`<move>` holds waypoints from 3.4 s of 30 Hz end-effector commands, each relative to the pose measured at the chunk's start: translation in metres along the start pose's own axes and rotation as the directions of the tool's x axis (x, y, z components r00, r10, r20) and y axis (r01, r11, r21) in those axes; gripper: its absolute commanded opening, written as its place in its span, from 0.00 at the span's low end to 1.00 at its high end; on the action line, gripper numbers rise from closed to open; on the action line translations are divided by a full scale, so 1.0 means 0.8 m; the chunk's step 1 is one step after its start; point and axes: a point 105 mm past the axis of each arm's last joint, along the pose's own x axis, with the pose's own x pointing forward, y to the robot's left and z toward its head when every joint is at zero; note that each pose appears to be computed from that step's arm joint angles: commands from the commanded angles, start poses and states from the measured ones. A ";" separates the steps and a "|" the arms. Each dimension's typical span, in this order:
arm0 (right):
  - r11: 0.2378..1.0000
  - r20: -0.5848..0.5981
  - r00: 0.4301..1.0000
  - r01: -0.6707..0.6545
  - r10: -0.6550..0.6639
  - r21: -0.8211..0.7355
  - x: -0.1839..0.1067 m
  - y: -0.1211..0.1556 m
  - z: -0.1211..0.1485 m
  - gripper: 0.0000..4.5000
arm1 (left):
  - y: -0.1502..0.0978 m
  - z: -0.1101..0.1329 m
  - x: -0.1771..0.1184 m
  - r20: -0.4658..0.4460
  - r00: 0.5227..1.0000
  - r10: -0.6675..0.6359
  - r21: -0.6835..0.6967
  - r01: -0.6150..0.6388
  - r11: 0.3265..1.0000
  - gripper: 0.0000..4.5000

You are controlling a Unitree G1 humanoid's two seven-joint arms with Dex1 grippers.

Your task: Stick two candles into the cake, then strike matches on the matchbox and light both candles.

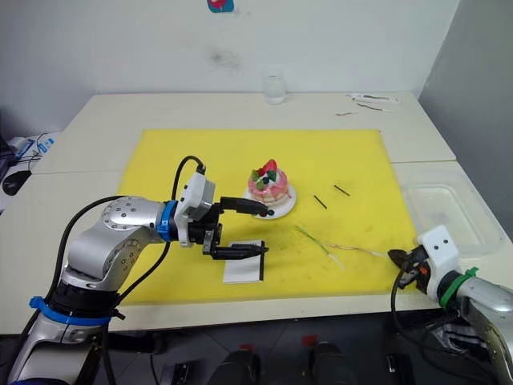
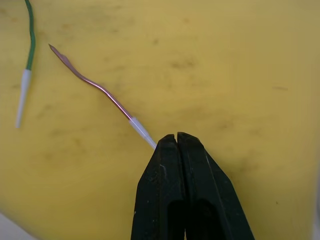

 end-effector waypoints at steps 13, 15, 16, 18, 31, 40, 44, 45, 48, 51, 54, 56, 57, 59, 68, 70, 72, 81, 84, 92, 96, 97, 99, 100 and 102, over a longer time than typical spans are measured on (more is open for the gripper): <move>0.989 0.036 0.994 -0.096 0.100 -0.110 -0.022 -0.009 0.015 0.14 | 0.000 -0.010 -0.003 0.003 1.000 0.016 0.005 -0.016 1.000 1.00; 0.985 0.020 0.992 -0.123 0.127 -0.123 -0.022 -0.012 0.007 0.29 | -0.002 -0.010 -0.001 0.002 1.000 0.001 0.011 -0.001 1.000 1.00; 0.982 0.012 0.990 -0.139 0.142 -0.132 -0.023 -0.014 0.003 0.37 | -0.003 -0.010 0.000 0.000 1.000 -0.009 0.013 0.009 1.000 1.00; 0.977 -0.010 0.986 -0.166 0.166 -0.132 -0.022 -0.020 -0.009 0.53 | -0.006 -0.011 0.003 -0.005 1.000 -0.025 0.021 0.025 0.999 1.00; 0.934 -0.041 0.953 -0.301 0.299 -0.192 -0.010 -0.033 -0.026 0.84 | -0.015 -0.008 0.011 -0.003 0.997 -0.079 0.033 0.079 0.996 1.00; 0.917 -0.058 0.945 -0.328 0.323 -0.225 -0.005 -0.040 -0.029 0.47 | -0.013 -0.006 0.012 -0.014 0.997 -0.081 0.049 0.082 0.995 1.00; 0.910 -0.071 0.939 -0.345 0.338 -0.230 -0.005 -0.038 -0.035 0.47 | -0.013 -0.006 0.012 -0.013 0.997 -0.082 0.049 0.082 0.995 1.00; 0.909 -0.075 0.937 -0.348 0.340 -0.231 -0.005 -0.039 -0.037 0.47 | -0.014 -0.006 0.012 -0.013 0.997 -0.082 0.049 0.083 0.995 1.00; 0.901 -0.086 0.933 -0.361 0.351 -0.239 -0.005 -0.039 -0.040 0.43 | -0.013 -0.005 0.012 -0.012 0.997 -0.082 0.050 0.082 0.995 1.00; 0.900 -0.080 0.930 -0.366 0.358 -0.237 -0.005 -0.039 -0.040 0.27 | -0.013 -0.005 0.012 -0.012 0.997 -0.080 0.051 0.081 0.995 1.00; 0.895 -0.079 0.926 -0.377 0.369 -0.240 -0.004 -0.038 -0.041 0.03 | -0.012 -0.005 0.013 -0.010 0.997 -0.079 0.051 0.079 0.996 1.00; 0.893 -0.075 0.925 -0.378 0.371 -0.244 -0.003 -0.039 -0.041 0.01 | -0.012 -0.004 0.013 -0.010 0.997 -0.079 0.051 0.079 0.996 1.00; 0.894 -0.073 0.926 -0.376 0.370 -0.245 -0.003 -0.040 -0.041 0.01 | -0.012 -0.004 0.013 -0.010 0.997 -0.078 0.050 0.079 0.996 1.00; 0.895 -0.070 0.927 -0.373 0.368 -0.243 -0.003 -0.042 -0.041 0.01 | -0.013 -0.005 0.013 -0.010 0.997 -0.079 0.050 0.079 0.996 1.00; 0.900 -0.049 0.928 -0.369 0.368 -0.231 -0.007 -0.042 -0.040 0.01 | -0.012 -0.006 0.012 -0.014 0.997 -0.078 0.050 0.078 0.996 1.00; 0.898 -0.053 0.929 -0.369 0.367 -0.241 -0.007 -0.041 -0.040 0.01 | -0.012 -0.006 0.012 -0.013 0.997 -0.078 0.052 0.079 0.996 1.00; 0.899 -0.050 0.930 -0.365 0.365 -0.242 -0.006 -0.042 -0.039 0.04 | -0.012 -0.007 0.013 -0.012 0.997 -0.079 0.053 0.079 0.995 1.00; 0.895 -0.043 0.928 -0.369 0.370 -0.252 -0.004 -0.037 -0.036 0.35 | -0.012 -0.007 0.013 -0.013 0.997 -0.079 0.053 0.080 0.995 1.00; 0.891 -0.031 0.923 -0.379 0.384 -0.248 -0.001 -0.032 -0.031 0.35 | -0.013 -0.007 0.013 -0.013 0.997 -0.080 0.052 0.080 0.995 1.00; 0.886 -0.014 0.916 -0.392 0.402 -0.249 0.004 -0.023 -0.020 0.35 | -0.013 -0.007 0.013 -0.014 0.997 -0.077 0.051 0.078 0.996 1.00; 0.887 -0.001 0.914 -0.395 0.406 -0.241 0.005 -0.021 -0.014 0.35 | -0.013 -0.008 0.013 -0.014 0.997 -0.077 0.049 0.078 0.996 1.00; 0.886 -0.003 0.913 -0.396 0.407 -0.242 0.005 -0.020 -0.013 0.35 | -0.013 -0.008 0.013 -0.014 0.997 -0.077 0.049 0.078 0.996 1.00; 0.886 -0.001 0.912 -0.398 0.410 -0.238 0.005 -0.019 -0.012 0.26 | -0.013 -0.007 0.013 -0.013 0.997 -0.077 0.048 0.078 0.996 1.00; 0.886 -0.002 0.912 -0.399 0.410 -0.237 0.005 -0.019 -0.012 0.21 | -0.013 -0.007 0.013 -0.013 0.997 -0.077 0.048 0.078 0.996 1.00; 0.886 -0.005 0.912 -0.399 0.409 -0.237 0.006 -0.019 -0.012 0.07 | -0.013 -0.007 0.013 -0.013 0.997 -0.077 0.048 0.077 0.996 1.00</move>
